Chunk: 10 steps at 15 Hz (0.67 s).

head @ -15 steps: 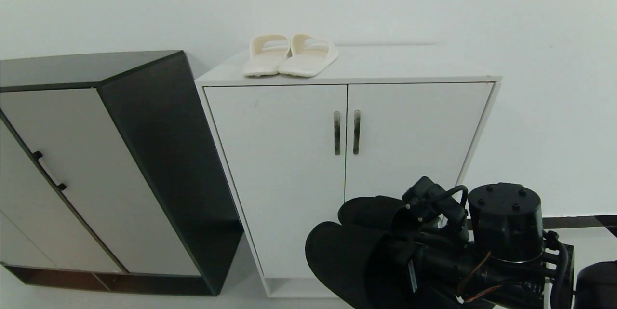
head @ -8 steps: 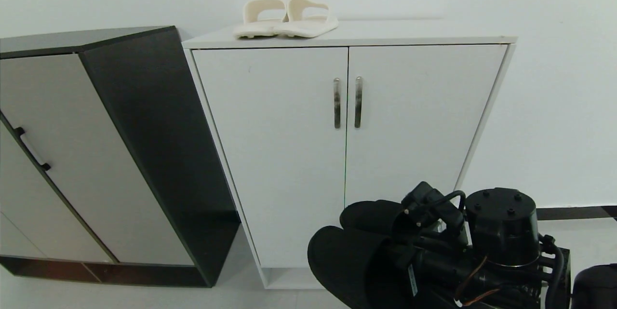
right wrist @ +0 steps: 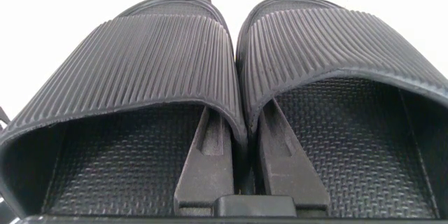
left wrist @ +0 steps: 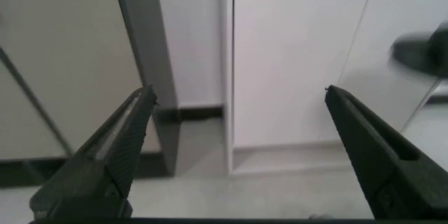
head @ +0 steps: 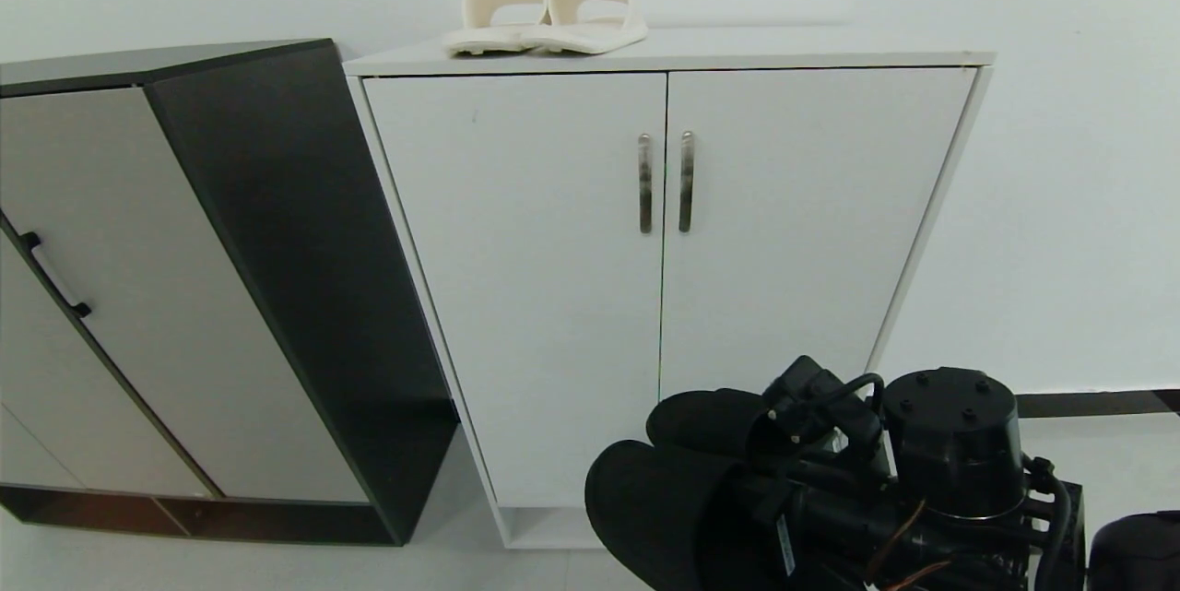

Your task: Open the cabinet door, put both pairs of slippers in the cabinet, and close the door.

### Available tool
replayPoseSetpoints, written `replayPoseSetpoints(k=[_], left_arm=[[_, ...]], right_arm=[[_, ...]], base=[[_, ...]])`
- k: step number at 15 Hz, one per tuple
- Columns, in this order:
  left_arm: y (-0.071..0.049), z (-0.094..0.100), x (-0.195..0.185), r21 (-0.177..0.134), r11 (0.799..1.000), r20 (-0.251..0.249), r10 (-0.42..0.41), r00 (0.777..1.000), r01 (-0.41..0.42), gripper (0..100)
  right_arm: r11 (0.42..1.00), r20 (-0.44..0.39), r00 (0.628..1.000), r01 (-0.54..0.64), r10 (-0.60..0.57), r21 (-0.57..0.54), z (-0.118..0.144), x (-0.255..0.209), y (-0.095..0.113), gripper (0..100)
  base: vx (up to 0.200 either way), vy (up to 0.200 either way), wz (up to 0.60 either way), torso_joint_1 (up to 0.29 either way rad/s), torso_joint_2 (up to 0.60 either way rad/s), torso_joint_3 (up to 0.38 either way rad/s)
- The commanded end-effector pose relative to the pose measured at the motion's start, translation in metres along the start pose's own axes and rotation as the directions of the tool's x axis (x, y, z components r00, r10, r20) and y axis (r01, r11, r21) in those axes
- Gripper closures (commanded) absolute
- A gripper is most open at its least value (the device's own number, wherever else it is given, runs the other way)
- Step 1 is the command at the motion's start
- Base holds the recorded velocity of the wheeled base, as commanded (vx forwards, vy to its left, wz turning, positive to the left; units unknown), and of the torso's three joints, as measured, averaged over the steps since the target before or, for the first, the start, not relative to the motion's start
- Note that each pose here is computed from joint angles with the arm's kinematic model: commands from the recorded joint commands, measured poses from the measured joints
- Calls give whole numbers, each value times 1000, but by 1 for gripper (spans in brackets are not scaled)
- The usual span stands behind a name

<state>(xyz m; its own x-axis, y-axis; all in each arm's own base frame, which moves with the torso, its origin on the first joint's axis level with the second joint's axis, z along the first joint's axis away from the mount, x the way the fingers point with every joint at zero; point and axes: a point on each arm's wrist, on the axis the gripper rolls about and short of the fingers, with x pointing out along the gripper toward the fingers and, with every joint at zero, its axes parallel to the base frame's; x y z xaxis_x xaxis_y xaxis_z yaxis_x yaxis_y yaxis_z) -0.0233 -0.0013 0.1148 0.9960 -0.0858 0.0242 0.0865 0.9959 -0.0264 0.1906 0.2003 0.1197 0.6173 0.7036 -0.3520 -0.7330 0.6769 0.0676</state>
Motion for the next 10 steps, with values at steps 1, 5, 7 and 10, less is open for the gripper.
replayPoseSetpoints(k=[1,5,7,10], left_arm=[[-3,63,28,-94,987,-67,-139,988,132,0],[-6,103,79,-57,930,-128,-367,921,363,0],[-8,108,111,-44,890,-206,-453,868,454,0],[-23,135,143,-36,827,-191,-557,808,561,0]], right_arm=[[1000,-1,1000,-2,2,-1,-1,0,0,100],[1000,24,1000,-3,3,-2,-1,-2,0,100],[1000,44,999,3,-3,0,0,-1,-1,100],[1000,42,999,20,-20,9,-1,-2,-7,100]], base=[[0,0,0,0,0,0],[0,0,0,0,0,0],[0,0,0,0,0,0],[0,0,0,0,0,0]])
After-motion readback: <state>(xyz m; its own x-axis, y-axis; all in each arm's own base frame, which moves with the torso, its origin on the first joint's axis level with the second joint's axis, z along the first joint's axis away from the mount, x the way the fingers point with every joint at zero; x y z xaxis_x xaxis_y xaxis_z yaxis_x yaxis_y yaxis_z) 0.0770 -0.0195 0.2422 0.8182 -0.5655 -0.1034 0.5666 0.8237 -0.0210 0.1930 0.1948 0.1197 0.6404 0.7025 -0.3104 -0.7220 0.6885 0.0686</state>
